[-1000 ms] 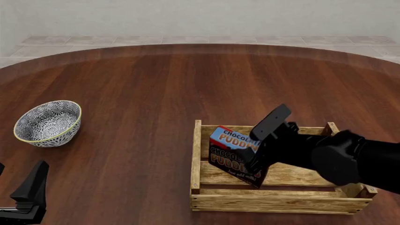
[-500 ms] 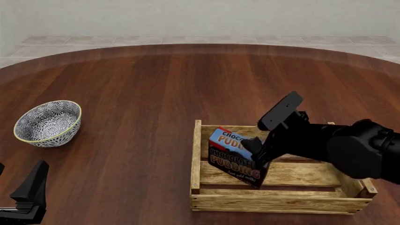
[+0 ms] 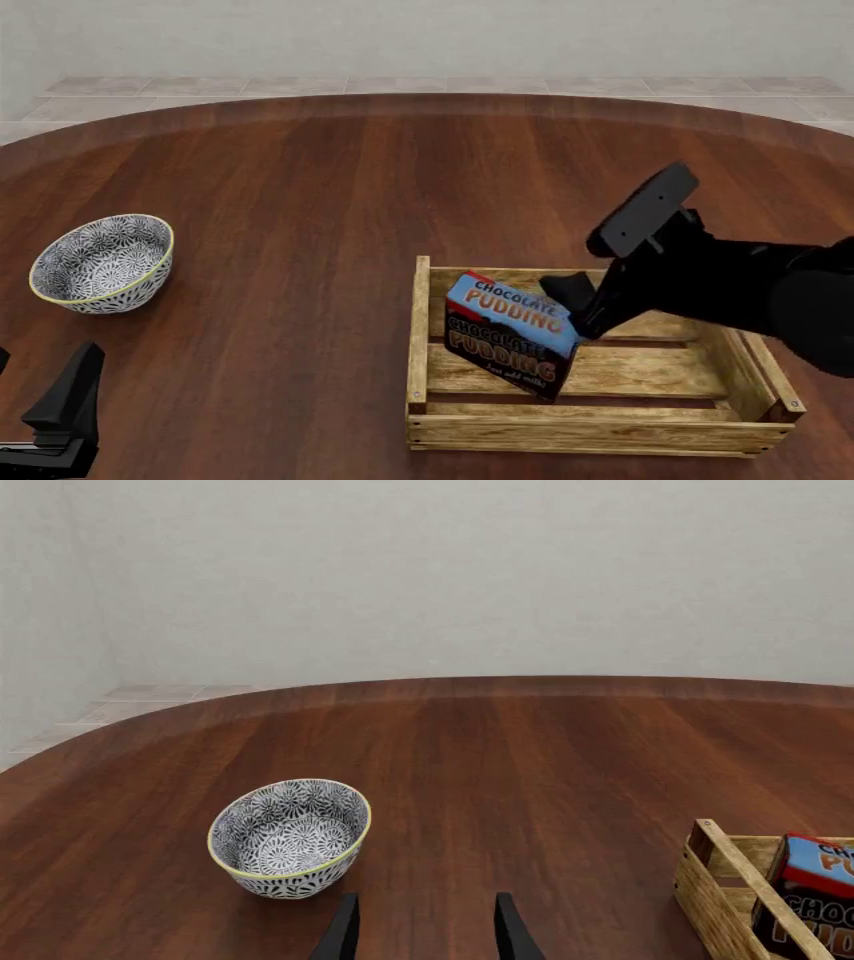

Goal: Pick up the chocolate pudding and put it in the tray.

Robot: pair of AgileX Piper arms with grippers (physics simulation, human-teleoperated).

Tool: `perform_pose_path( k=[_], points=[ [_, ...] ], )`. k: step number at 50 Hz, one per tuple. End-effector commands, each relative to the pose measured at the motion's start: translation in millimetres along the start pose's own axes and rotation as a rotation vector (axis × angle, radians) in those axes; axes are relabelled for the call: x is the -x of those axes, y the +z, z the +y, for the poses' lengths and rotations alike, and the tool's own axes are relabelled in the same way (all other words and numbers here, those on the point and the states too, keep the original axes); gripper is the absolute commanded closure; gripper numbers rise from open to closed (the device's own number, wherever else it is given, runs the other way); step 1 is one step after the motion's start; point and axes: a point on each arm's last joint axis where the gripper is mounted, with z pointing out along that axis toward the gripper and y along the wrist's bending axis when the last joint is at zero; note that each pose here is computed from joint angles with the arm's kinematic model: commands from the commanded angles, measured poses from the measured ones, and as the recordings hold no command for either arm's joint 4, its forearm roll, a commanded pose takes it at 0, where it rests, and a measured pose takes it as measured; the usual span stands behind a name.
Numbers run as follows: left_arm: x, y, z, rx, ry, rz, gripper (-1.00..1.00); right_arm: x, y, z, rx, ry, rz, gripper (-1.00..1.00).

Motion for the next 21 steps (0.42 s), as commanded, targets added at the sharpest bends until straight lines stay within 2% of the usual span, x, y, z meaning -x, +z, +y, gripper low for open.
perform_pose_path(
  k=[1,21],
  points=[
    [0.0,0.0,0.0,0.000,0.000,0.000,-1.00,4.1,-25.0,-5.2,-0.023,-0.014,-0.021,-1.00],
    [0.0,0.0,0.0,0.000,0.000,0.000,-1.00,6.8,-75.5,-9.1,-0.059,-0.035,-0.068,-1.00]
  ],
)
